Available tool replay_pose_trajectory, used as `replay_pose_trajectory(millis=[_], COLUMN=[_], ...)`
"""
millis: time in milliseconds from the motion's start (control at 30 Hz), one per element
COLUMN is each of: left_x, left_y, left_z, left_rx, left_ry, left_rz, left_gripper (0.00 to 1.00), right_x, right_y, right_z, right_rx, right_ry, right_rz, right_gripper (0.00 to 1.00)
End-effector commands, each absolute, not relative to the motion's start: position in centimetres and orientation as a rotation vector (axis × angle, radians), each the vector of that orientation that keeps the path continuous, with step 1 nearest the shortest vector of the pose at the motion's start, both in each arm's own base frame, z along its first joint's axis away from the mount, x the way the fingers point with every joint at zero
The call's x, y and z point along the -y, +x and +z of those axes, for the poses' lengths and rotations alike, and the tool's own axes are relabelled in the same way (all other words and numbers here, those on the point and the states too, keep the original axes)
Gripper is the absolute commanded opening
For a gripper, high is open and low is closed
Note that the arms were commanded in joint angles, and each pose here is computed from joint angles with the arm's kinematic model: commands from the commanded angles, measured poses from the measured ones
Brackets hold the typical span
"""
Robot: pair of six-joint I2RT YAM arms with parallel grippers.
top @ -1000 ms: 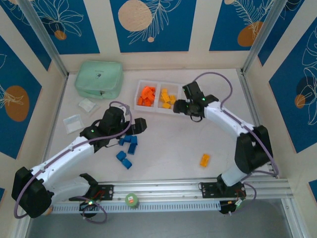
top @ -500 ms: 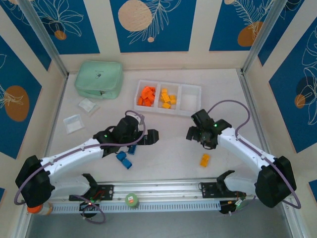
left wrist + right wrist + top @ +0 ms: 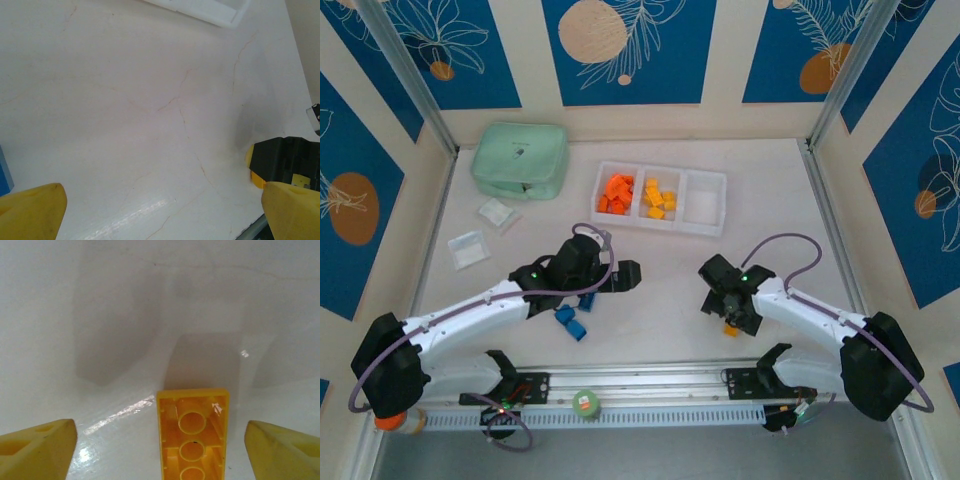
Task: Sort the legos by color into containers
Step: Pick up the lego from the bottom-right of the table.
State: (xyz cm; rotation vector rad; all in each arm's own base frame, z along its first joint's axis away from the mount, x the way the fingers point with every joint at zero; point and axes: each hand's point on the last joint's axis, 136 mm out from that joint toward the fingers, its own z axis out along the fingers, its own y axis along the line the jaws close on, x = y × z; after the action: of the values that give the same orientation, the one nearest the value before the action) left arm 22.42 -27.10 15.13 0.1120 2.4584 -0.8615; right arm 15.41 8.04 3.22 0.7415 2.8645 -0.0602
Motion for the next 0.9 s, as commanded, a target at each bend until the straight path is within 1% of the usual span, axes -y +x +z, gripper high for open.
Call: replay_pose_trajectory(millis=[0, 100, 267, 400, 500, 567, 667, 867], left_x=[27.0, 27.0, 27.0, 27.1, 27.2, 27.1, 27.0, 25.7], left_y=[22.4, 22.4, 22.4, 22.5, 22.6, 22.7, 22.9, 23.9], left_z=[15.1, 15.1, 15.2, 15.4, 15.5, 15.6, 15.8, 17.1], left_rx=[-2.45, -2.452, -2.448, -2.446, -2.445, -2.444, -2.438, -2.411], left_ry=[0.111, 0.112, 0.111, 0.115, 0.121, 0.124, 0.131, 0.117], left_rz=[-0.849, -0.845, -0.846, -0.848, -0.844, -0.837, -0.817, -0.788], left_gripper=[0.99, 0.99, 0.99, 0.99, 0.99, 0.99, 0.99, 0.99], right_x=[-8.6, -9.4, -9.7, -9.7, -10.1, -10.3, -11.3, -14.1], right_y=[15.3, 15.5, 15.4, 15.5, 15.7, 16.2, 17.6, 22.7], right_z=[2.7, 2.1, 1.7, 1.7, 1.6, 2.1, 3.7, 8.1], right_rx=[-2.854, -2.868, -2.889, -2.894, -2.905, -2.897, -2.867, -2.757], right_ry=[0.801, 0.757, 0.719, 0.694, 0.665, 0.64, 0.555, 0.374], right_rz=[-0.03, 0.027, 0.037, 0.023, 0.047, 0.049, 0.098, 0.188], right_gripper=[0.79, 0.71, 0.57, 0.44, 0.36, 0.33, 0.33, 0.33])
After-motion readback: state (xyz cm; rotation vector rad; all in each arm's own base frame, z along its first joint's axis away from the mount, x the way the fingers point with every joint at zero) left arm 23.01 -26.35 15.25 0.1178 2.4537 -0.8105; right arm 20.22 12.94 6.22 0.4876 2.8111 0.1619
